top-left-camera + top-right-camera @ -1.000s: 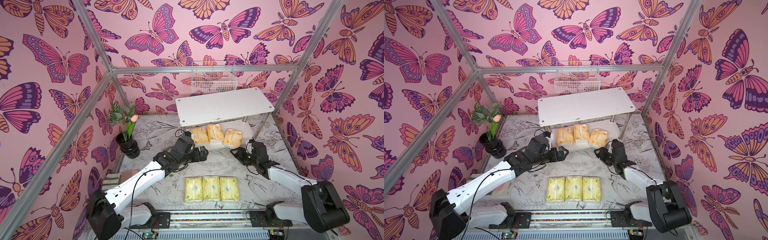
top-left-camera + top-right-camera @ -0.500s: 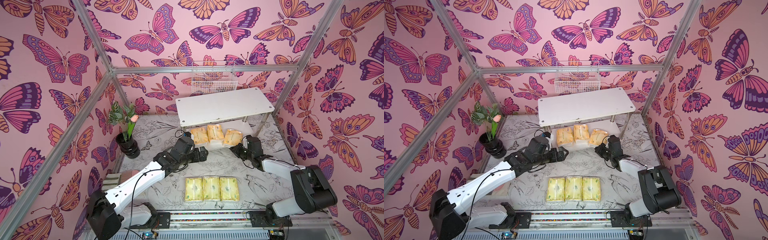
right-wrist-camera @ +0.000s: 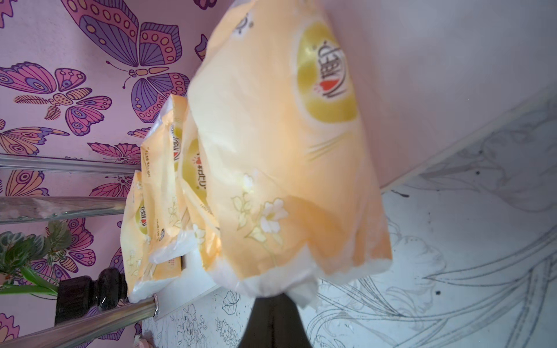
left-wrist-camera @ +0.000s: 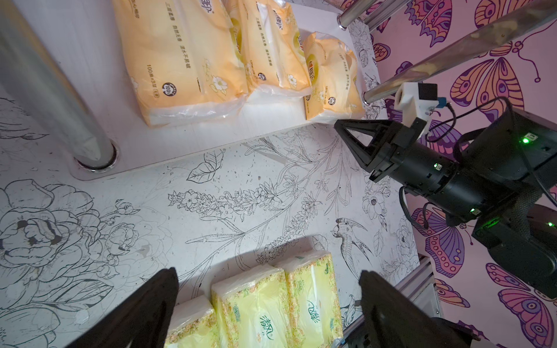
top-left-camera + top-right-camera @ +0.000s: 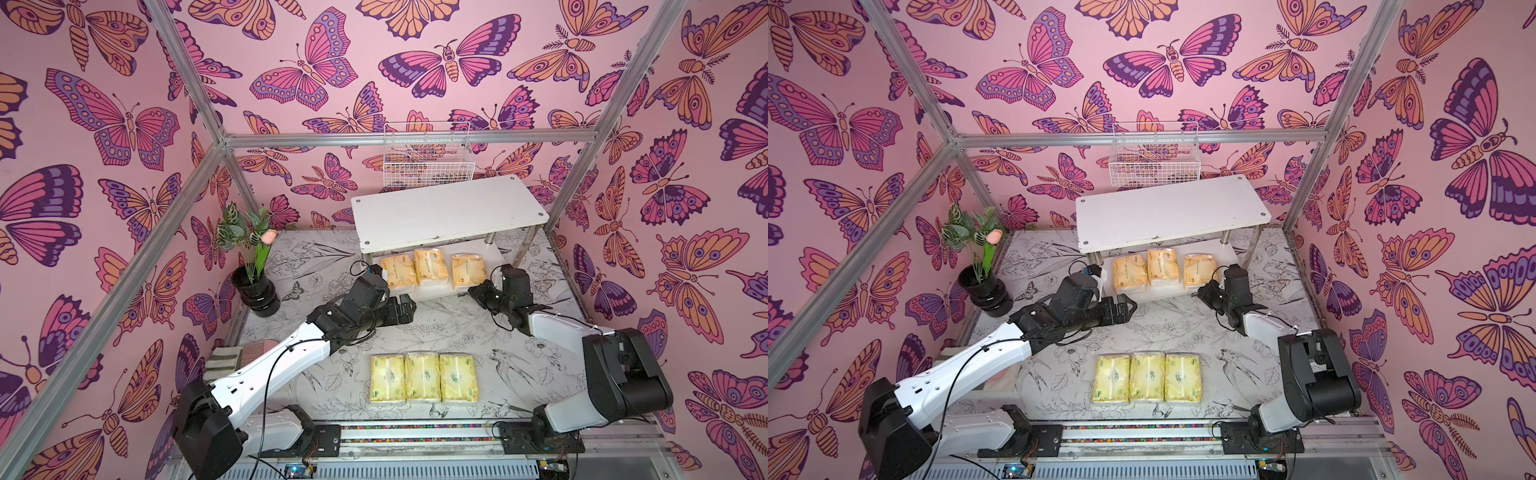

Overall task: Place the tissue boxes on the shelf by color
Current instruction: Place a box of tissues on the shelf.

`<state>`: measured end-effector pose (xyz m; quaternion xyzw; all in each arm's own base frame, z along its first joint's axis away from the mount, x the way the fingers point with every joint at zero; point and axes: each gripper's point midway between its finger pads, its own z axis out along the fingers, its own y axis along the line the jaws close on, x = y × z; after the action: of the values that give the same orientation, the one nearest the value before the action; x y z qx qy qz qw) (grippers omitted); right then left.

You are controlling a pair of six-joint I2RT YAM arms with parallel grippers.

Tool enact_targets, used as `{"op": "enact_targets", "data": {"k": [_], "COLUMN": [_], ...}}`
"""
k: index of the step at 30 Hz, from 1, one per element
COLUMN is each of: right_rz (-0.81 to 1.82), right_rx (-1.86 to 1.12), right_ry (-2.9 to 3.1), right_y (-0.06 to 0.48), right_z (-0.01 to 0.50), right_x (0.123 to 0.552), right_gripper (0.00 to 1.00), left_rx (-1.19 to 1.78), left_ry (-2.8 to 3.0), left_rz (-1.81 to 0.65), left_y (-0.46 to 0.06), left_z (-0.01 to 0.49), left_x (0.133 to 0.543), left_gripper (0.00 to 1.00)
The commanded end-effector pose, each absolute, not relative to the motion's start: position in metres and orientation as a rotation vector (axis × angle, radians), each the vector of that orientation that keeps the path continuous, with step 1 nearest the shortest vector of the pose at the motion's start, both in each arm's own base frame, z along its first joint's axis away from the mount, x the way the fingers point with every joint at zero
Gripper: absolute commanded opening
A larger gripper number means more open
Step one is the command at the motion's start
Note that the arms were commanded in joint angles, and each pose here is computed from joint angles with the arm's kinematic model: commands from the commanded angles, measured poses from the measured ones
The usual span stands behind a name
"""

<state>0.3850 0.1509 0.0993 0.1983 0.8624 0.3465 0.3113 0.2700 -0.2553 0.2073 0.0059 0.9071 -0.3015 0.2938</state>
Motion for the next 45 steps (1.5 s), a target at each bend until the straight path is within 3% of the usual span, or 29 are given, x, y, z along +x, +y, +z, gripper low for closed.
{"op": "enact_targets", "data": {"k": [1,17,33,36,45], "right_rz": [0.877,0.85,0.933,0.975,0.993], "right_rx": [0.523,0.567,0.543,0.495,0.324], "right_ry": [2.274,2.277,2.25,2.228,2.274], "right_y": [0.144,0.134,0.136,0.14,0.155], "right_z": [0.1,0.093,0.11,0.13,0.159], "right_x": [0.396,0.421,0.414,0.399,0.313], "right_gripper": [0.0,0.0,0.01,0.09,0.57], "left_rx": [0.005,-0.002,-0.002,-0.004,-0.052], "left_ry": [2.427,2.422,2.411,2.414,2.512], "left_rz": [-0.797,-0.8,-0.801,-0.799,-0.742], "left_y": [-0.25,-0.249,-0.246,-0.242,-0.206], "left_z": [0.204,0.206,0.21,0.212,0.185], "left_x": [0.267,0.267,0.265,0.26,0.22], "left_gripper": [1.0,1.0,0.99,0.99,1.0]}}
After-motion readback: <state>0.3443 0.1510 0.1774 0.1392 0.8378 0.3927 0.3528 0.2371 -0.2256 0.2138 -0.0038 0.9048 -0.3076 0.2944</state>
